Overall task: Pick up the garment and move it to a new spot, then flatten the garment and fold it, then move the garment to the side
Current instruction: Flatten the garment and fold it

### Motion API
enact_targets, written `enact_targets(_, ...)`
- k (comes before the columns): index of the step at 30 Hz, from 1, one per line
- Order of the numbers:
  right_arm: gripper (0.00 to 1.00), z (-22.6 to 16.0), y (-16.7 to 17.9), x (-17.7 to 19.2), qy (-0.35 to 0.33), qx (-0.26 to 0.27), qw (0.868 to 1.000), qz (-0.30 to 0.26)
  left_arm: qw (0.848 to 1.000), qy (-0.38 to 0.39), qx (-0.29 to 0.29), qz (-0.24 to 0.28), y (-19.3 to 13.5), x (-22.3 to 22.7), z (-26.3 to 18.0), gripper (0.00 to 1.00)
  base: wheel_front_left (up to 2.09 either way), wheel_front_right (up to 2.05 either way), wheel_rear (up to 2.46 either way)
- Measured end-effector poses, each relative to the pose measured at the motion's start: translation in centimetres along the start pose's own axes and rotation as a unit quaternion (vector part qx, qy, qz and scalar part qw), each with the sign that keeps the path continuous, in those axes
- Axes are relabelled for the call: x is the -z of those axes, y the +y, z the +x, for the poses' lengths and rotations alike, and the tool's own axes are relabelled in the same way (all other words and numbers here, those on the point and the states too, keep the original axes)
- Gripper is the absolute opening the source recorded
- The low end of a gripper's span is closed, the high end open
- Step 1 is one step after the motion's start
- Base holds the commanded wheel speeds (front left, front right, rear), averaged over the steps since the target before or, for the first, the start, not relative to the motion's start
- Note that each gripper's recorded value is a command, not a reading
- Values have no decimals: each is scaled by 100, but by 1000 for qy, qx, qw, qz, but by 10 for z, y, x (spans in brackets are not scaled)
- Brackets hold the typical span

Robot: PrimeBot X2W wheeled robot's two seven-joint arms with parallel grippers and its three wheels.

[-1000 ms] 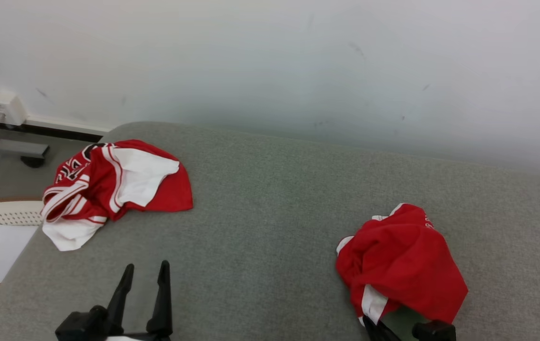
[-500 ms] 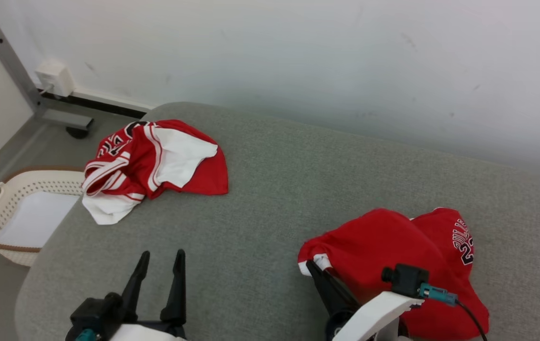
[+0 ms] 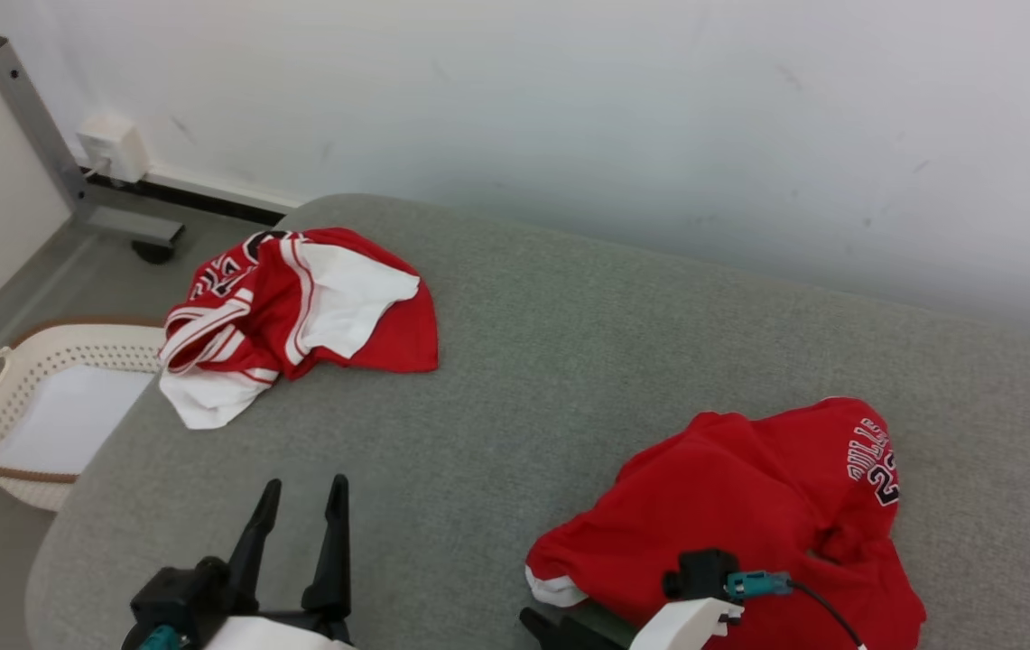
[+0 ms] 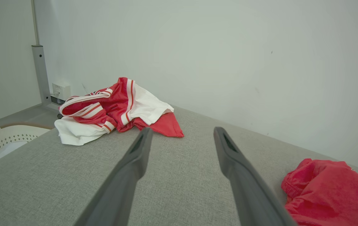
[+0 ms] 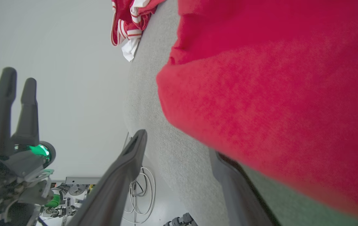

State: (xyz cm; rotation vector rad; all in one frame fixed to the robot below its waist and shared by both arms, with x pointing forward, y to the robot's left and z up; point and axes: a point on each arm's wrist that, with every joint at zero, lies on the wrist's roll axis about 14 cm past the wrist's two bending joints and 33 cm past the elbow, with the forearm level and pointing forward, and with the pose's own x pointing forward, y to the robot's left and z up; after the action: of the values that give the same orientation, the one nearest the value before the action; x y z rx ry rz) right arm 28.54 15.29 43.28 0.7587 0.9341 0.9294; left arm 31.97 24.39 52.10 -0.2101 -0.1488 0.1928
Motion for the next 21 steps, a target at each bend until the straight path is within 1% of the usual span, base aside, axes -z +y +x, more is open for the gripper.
enact_targets(4, 100, -12, -8, 10, 21, 16, 1000, -1, 1000, -1, 21, -5, -13, 1, 5, 100, 0, 0, 0)
enact_targets(7, 100, -24, -17, 10, 16, 29, 999, -1, 999, -5, 44, -9, -28, 0, 11, 100, 0, 0, 0)
enact_targets(9, 100, -35, -16, 3, 0, 23, 1000, -5, 998, -5, 58, -12, -38, 0, 15, 100, 0, 0, 0)
enact_targets(11, 100, -47, -11, -13, -44, 11, 999, -5, 997, -4, 72, -14, -47, 1, 18, 100, 0, 0, 0)
enact_targets(13, 100, -64, -11, -36, -100, 7, 995, -18, 996, -4, 85, -16, -57, 2, 20, 100, 0, 0, 0)
enact_targets(14, 100, -64, -11, -36, -100, 7, 995, -18, 996, -4, 85, -16, -57, 2, 20, 100, 0, 0, 0)
enact_targets(15, 100, -89, -22, -64, -167, 22, 985, -39, 995, -1, 95, -18, -65, 4, 22, 100, 0, 0, 0)
enact_targets(16, 100, -102, -28, -77, -202, 32, 978, -52, 995, -1, 102, -18, -70, 4, 24, 100, 0, 0, 0)
enact_targets(21, 100, -168, -54, -124, -309, 89, 938, -131, 991, 1, 131, -23, -91, 6, 29, 100, 0, 0, 0)
